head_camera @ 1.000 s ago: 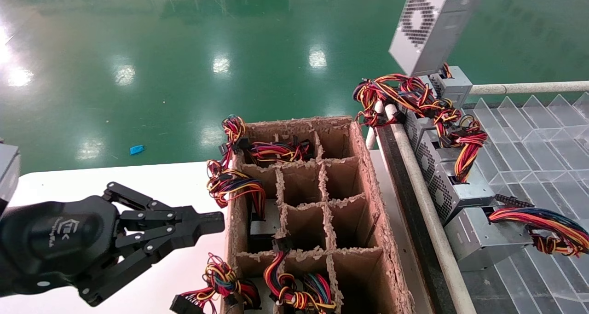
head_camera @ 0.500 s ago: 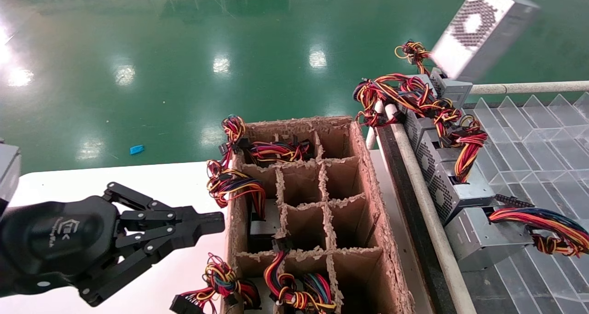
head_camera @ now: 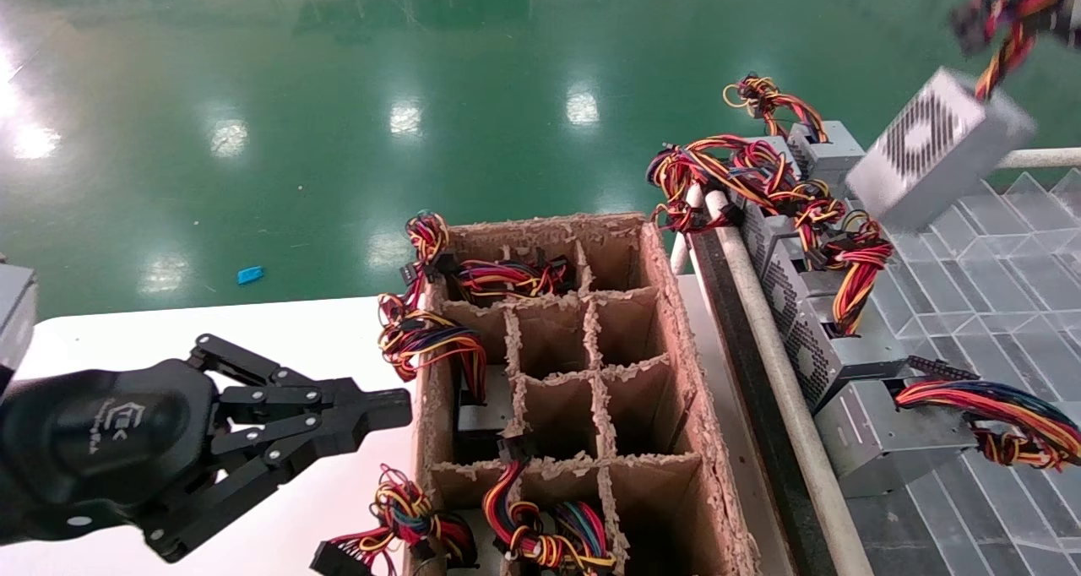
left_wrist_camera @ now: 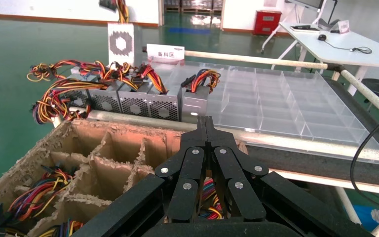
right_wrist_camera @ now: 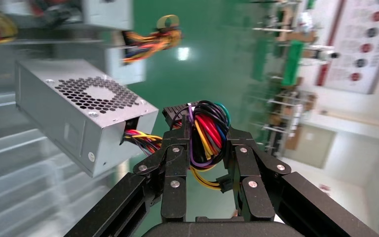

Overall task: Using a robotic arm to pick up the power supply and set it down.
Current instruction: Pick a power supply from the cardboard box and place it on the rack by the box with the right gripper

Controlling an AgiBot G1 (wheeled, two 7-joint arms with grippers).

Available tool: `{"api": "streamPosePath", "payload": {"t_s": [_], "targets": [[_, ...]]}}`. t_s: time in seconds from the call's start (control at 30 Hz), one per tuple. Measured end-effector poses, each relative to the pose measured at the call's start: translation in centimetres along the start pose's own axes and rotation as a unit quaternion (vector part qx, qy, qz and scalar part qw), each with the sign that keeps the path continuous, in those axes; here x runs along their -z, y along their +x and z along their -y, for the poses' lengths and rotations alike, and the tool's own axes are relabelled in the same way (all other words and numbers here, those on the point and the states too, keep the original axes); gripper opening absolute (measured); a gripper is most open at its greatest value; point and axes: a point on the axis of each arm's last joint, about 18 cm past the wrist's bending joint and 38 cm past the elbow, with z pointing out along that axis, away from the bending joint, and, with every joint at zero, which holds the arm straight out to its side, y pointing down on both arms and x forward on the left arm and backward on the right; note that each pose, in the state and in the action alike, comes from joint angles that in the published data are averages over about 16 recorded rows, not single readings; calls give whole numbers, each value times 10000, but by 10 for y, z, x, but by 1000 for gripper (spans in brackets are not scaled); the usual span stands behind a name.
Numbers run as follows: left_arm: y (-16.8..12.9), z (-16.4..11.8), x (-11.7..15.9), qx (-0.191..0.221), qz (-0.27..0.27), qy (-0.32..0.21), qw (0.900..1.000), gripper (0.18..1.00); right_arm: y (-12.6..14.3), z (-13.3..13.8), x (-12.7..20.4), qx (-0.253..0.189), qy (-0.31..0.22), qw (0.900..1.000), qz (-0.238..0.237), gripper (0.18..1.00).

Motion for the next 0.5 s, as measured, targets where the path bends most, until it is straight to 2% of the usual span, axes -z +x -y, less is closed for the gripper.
{"api": "streamPosePath", "payload": {"t_s": [0.23,0.5], "targets": [[0,0,0,0,0,0,10000,191,-31,-4,-22,-203,133,9994,227,298],[0,0,0,0,0,0,10000,191,-45,-3,-47,-327,260,9988,249,298]]}}
